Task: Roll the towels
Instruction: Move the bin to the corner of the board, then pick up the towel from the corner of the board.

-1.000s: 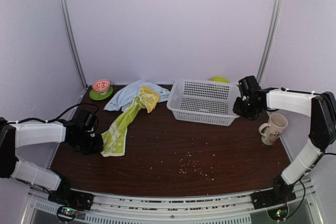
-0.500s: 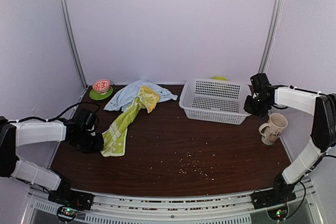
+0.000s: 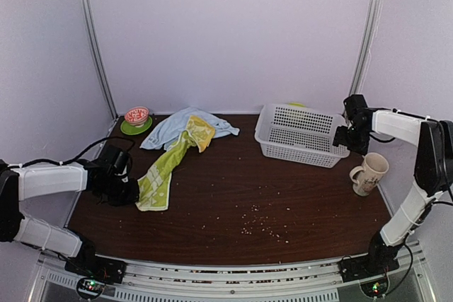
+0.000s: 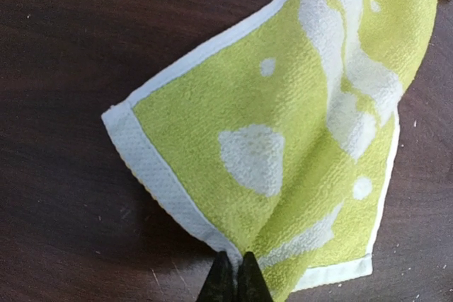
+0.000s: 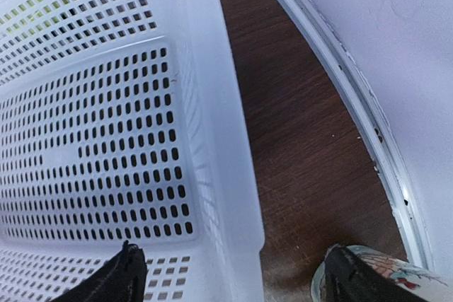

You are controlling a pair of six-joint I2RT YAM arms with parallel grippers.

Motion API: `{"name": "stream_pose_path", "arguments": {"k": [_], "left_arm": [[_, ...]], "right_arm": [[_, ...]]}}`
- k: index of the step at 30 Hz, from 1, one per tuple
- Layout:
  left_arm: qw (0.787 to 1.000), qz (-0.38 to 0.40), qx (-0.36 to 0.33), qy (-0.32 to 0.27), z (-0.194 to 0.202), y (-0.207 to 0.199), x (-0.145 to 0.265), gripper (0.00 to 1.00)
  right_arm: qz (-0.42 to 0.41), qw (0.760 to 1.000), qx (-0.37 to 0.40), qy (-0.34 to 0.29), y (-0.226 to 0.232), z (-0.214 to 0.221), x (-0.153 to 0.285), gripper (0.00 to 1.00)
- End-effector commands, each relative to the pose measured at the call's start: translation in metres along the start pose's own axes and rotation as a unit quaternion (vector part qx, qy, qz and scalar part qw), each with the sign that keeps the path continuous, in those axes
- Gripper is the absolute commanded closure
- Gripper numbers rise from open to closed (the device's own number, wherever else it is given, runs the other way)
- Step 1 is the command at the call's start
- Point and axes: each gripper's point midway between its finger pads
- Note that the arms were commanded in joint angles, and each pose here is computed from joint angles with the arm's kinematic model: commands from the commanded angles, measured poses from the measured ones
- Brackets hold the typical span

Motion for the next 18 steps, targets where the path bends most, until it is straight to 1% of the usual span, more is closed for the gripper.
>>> {"name": "stream_pose_path", "arguments": {"k": [1,3,5,8,10,13,15,18], "left_arm": [[1.0,0.023,-0.008,-0.012,-0.004,-0.009,0.01,1.0],[1.0,0.027,-0.006,-0.013,-0.005,-0.01,0.015,1.0],[0.999,0.034,-0.003,-0.019,-0.007,-0.012,0.025,1.0],[0.998,0.051,0.0,-0.037,-0.013,-0.017,0.043,1.0],[0.997,0.064,0.004,-0.047,-0.016,-0.021,0.056,1.0],[0.993,0.1,0.009,-0.056,-0.018,-0.035,0.078,1.0],[0.988,0.134,0.008,-0.076,-0.025,-0.054,0.103,1.0],[0.975,0.19,-0.001,-0.115,-0.042,-0.089,0.155,1.0]], "right_arm": [[-0.029,0.999,-0.012,-0.044,0.001,-0.016,0.05,0.09],[-0.058,0.996,-0.008,-0.071,0.011,-0.019,0.081,0.08],[-0.105,0.988,0.008,-0.108,0.029,-0.015,0.118,0.09],[-0.18,0.967,0.049,-0.176,0.061,-0.003,0.173,0.09],[-0.238,0.949,0.077,-0.194,0.085,0.016,0.2,0.11],[-0.319,0.921,0.1,-0.198,0.118,0.045,0.224,0.12],[-0.351,0.908,0.117,-0.196,0.137,0.064,0.231,0.12],[-0.366,0.903,0.13,-0.185,0.155,0.078,0.23,0.13]]}}
Point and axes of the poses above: each gripper's point midway between its finger pads, its own x axis back along the fingers, its own y axis along the line the jaws close on, z = x × y, and after that the axes turned 4 degrees about x, right-handed
